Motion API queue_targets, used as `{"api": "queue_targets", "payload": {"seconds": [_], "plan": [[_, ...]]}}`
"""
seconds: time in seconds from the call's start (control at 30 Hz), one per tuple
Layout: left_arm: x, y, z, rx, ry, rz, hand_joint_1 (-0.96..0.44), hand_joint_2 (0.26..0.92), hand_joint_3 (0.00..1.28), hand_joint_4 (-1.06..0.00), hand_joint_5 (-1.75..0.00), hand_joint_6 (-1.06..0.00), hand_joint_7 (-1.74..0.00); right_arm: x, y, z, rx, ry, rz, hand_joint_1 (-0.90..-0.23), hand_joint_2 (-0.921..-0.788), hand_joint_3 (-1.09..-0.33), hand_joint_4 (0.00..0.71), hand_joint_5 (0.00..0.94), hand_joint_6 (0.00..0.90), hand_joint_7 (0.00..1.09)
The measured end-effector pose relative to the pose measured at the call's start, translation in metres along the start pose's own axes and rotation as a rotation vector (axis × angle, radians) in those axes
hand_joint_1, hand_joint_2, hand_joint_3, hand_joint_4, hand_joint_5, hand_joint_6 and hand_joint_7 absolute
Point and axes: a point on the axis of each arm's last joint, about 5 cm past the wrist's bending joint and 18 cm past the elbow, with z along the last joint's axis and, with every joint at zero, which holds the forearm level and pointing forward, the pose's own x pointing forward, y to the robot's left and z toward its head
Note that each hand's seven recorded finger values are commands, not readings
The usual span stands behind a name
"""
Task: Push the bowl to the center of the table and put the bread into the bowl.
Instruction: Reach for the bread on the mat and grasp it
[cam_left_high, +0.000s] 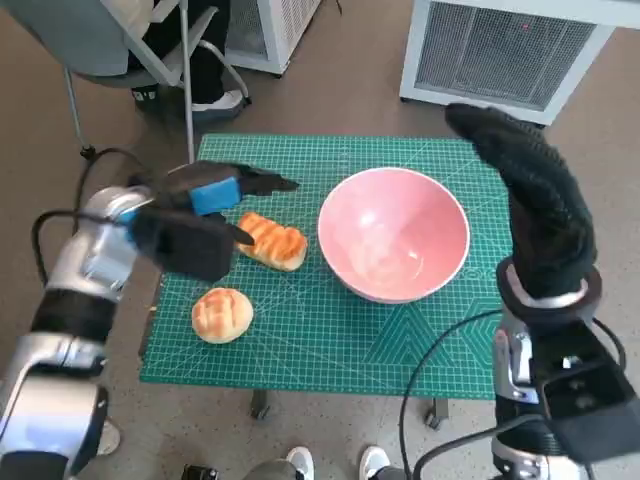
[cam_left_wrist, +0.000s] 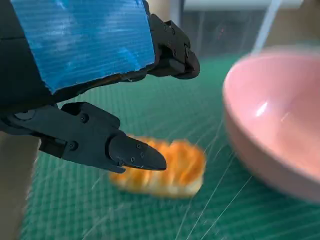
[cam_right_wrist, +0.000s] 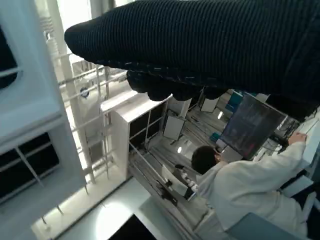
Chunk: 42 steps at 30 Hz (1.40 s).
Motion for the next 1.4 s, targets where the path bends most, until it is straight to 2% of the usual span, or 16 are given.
{"api": "queue_targets", "payload": {"seconds": [0.33,0.67,0.73,0.83,0.87,0.9,0.93,0.97,1.0,1.03,1.07,1.1,1.2,1.4], "plan": [[0.027,-0.007,0.010,-0.022,0.146,-0.181,-0.18,0.785,0.00,-0.21,0.00,-0.41,-0.01,-0.0015,0.001,0.001,-0.001,0.015,-0.001,-0.430,-0.921,-0.524,0.441,0.010,0.091,0.76],[0.039,-0.020,0.014,0.008,0.177,-0.193,-0.13,0.777,0.00,-0.22,-0.01,-0.46,-0.02,-0.0015,0.002,0.002,-0.010,0.025,0.002,-0.420,-0.921,-0.526,0.441,0.010,0.085,0.77],[0.041,-0.023,0.015,0.016,0.180,-0.191,-0.12,0.783,0.00,-0.24,-0.02,-0.47,-0.03,-0.0016,0.003,0.002,-0.009,0.025,0.002,-0.419,-0.921,-0.526,0.441,0.010,0.085,0.77],[0.044,-0.028,0.015,0.023,0.185,-0.190,-0.10,0.804,0.01,-0.34,-0.03,-0.52,-0.04,-0.0019,0.003,0.002,-0.008,0.027,0.001,-0.419,-0.921,-0.526,0.441,0.009,0.085,0.77],[0.045,-0.029,0.016,0.026,0.186,-0.189,-0.09,0.816,0.01,-0.40,-0.04,-0.54,-0.04,-0.0018,0.003,0.003,-0.007,0.028,0.000,-0.418,-0.921,-0.526,0.441,0.009,0.085,0.77],[0.046,-0.031,0.016,0.032,0.185,-0.185,-0.08,0.835,0.02,-0.49,-0.07,-0.59,-0.06,-0.0019,0.003,0.003,-0.006,0.028,0.000,-0.418,-0.921,-0.526,0.442,0.009,0.084,0.77],[0.046,-0.032,0.016,0.040,0.184,-0.181,-0.07,0.842,0.02,-0.53,-0.08,-0.61,-0.06,-0.0020,0.003,0.003,-0.005,0.029,0.000,-0.418,-0.921,-0.526,0.442,0.009,0.084,0.77],[0.047,-0.032,0.016,0.045,0.182,-0.175,-0.06,0.859,0.03,-0.62,-0.12,-0.68,-0.10,-0.0022,0.004,0.003,-0.005,0.030,0.000,-0.418,-0.921,-0.526,0.442,0.009,0.084,0.78],[0.047,-0.033,0.016,0.051,0.181,-0.169,-0.05,0.868,0.02,-0.65,-0.15,-0.70,-0.12,-0.0025,0.004,0.003,-0.004,0.032,0.000,-0.418,-0.921,-0.526,0.442,0.009,0.084,0.78],[0.047,-0.034,0.016,0.056,0.177,-0.162,-0.04,0.885,0.04,-0.66,-0.39,-0.68,-0.36,-0.0029,0.004,0.003,-0.004,0.035,0.000,-0.418,-0.921,-0.526,0.442,0.009,0.084,0.78],[0.047,-0.034,0.015,0.060,0.175,-0.158,-0.02,0.898,0.09,-0.62,-0.72,-0.63,-0.69,-0.0033,0.004,0.003,-0.003,0.037,0.000,-0.418,-0.921,-0.526,0.442,0.009,0.083,0.78],[0.047,-0.035,0.015,0.062,0.172,-0.153,-0.02,0.906,0.10,-0.61,-0.93,-0.61,-0.86,-0.0037,0.004,0.003,-0.003,0.039,0.000,-0.417,-0.921,-0.526,0.442,0.009,0.083,0.78],[0.046,-0.035,0.014,0.070,0.157,-0.150,0.00,0.916,0.10,-0.61,-1.19,-0.63,-1.01,-0.0046,0.004,0.003,-0.001,0.043,-0.001,-0.413,-0.921,-0.526,0.441,0.009,0.082,0.78],[0.040,-0.028,0.011,0.069,0.119,-0.144,0.00,0.920,0.09,-0.61,-1.36,-0.68,-0.98,-0.0059,0.004,0.003,0.010,0.050,-0.009,-0.410,-0.921,-0.524,0.442,0.009,0.082,0.78]]}}
